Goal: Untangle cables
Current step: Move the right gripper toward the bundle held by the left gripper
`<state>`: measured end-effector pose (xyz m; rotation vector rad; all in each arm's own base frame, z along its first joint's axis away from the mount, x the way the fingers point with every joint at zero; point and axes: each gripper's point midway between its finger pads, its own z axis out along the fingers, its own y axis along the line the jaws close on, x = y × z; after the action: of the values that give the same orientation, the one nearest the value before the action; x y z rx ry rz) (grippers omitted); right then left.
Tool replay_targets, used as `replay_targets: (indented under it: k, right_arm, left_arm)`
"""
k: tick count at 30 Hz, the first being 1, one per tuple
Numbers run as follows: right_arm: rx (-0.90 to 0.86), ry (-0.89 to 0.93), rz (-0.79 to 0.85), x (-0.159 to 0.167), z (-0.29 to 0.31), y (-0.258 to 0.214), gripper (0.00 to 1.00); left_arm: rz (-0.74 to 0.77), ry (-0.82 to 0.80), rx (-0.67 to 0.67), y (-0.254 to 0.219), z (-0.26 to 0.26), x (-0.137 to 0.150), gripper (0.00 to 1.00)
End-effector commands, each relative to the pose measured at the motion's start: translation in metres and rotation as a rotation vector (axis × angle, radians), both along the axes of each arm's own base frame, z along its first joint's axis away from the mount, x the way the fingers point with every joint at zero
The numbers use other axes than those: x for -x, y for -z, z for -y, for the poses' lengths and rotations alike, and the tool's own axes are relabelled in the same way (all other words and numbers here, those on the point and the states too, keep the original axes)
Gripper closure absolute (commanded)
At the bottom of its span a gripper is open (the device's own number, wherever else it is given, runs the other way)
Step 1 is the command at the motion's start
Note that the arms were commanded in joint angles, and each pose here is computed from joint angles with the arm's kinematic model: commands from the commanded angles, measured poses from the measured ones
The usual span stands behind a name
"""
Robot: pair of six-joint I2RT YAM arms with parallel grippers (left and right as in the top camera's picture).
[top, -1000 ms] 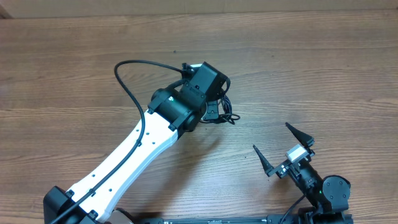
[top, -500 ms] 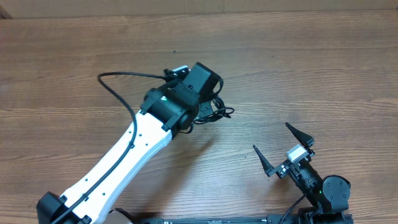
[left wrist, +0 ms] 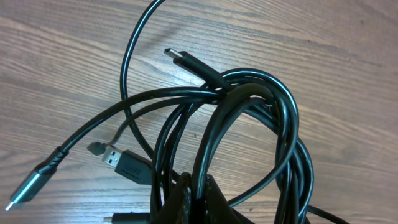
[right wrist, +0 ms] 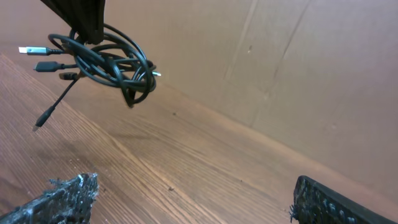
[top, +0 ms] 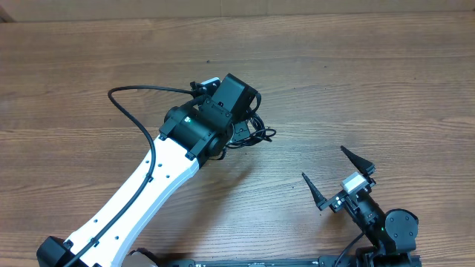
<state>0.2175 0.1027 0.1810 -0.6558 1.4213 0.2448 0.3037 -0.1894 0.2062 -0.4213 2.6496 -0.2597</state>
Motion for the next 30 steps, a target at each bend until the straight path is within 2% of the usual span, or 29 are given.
replay_targets:
  k: [1, 6, 11, 19, 26, 30]
  right_arm:
    - [-0.054, -0.017, 0.033, 0.002, -0.002, -0.012, 0.00]
    - [-0.297, -0.046, 0.008, 0.006, -0.002, -0.042, 0.00]
    - [-0.484, -0.065, -0.149, 0.008, -0.002, -0.044, 0.00]
    - [-0.473, -0.091, -0.248, 0.019, -0.008, -0.057, 0.00]
    - [-0.406, -0.108, -0.367, 0.025, -0.015, -0.068, 0.00]
    - [-0.356, -0.166, -0.493, 0.027, -0.027, -0.068, 0.00]
  left_arm:
    - [0.077, 0.172, -0.058, -0.021, 0.002, -0.005, 0.96]
    - [0.103, 0.330, -0.143, -0.021, 0.002, -0.005, 0.96]
    - [0.124, 0.479, -0.225, -0.021, 0.002, -0.005, 0.96]
    - [0.156, 0.701, -0.347, -0.021, 0.002, -0.005, 0.96]
    - [0.158, 0.710, -0.352, -0.021, 0.002, -0.005, 0.96]
    - [0.154, 0.688, -0.339, -0.021, 0.002, -0.005, 0.96]
